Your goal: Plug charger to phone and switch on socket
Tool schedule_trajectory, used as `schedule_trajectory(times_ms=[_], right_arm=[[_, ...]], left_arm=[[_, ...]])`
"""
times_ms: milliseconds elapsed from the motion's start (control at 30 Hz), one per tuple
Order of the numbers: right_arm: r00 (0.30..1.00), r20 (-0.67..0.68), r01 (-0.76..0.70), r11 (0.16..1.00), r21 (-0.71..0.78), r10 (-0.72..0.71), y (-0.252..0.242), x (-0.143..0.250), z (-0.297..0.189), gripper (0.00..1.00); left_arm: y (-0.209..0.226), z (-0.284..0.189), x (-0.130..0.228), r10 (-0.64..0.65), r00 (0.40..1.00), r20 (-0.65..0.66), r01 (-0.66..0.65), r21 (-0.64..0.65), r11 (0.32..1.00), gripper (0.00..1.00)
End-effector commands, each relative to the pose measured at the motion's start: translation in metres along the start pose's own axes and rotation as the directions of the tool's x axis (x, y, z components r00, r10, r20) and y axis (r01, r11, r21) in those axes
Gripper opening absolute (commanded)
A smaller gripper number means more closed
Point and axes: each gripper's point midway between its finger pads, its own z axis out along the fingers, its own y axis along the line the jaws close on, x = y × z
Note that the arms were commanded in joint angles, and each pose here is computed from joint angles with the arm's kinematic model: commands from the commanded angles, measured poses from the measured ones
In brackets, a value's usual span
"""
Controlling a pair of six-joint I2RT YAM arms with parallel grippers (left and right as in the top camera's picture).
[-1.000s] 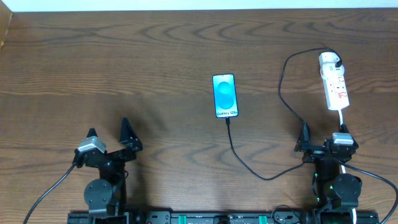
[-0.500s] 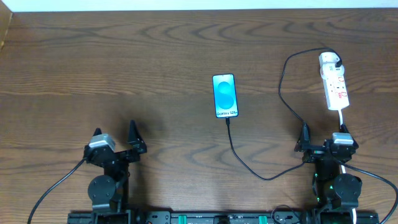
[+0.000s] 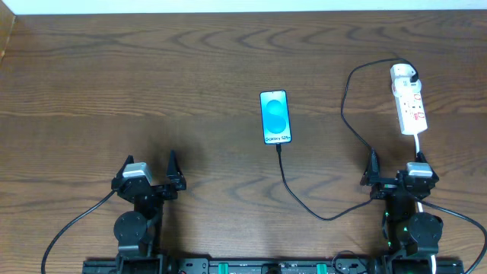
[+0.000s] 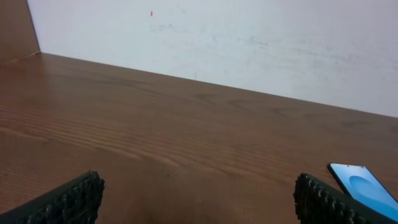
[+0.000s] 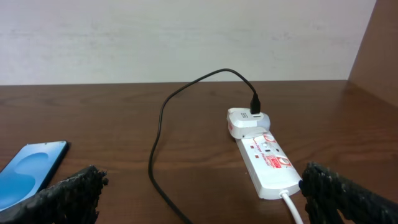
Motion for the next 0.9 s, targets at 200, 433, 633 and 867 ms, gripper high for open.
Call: schedule_trajectory(times_ms=[200, 433, 633, 867], right_arm=[[1.0, 0.002, 0.015, 1.0, 0.0, -0.015, 0.0004, 0.0002, -0.0003, 0.99], [1.0, 0.002, 0.015, 1.0, 0.0, -0.015, 0.0004, 0.0002, -0.0003, 0.99], [1.0, 0.002, 0.015, 1.0, 0.0, -0.015, 0.0004, 0.0002, -0.0003, 0.99], [1.0, 0.002, 0.015, 1.0, 0.0, -0.015, 0.0004, 0.0002, -0.0003, 0.99]], left_arm=[[-0.0056, 0.0003, 0.0191, 0.089, 0.994, -0.059, -0.086, 0.044, 0.995, 0.98], [-0.0092, 0.0001, 0.0194, 0.112, 0.992, -0.058, -0.108, 0.066, 0.992, 0.98], [-0.0086, 0.0001, 0.0191, 0.111, 0.992, -0.057, -0.107, 0.063, 0.992, 0.98], [-0.0087, 0.0002, 0.0186, 0.111, 0.992, -0.055, -0.107, 0.063, 0.992, 0.98]])
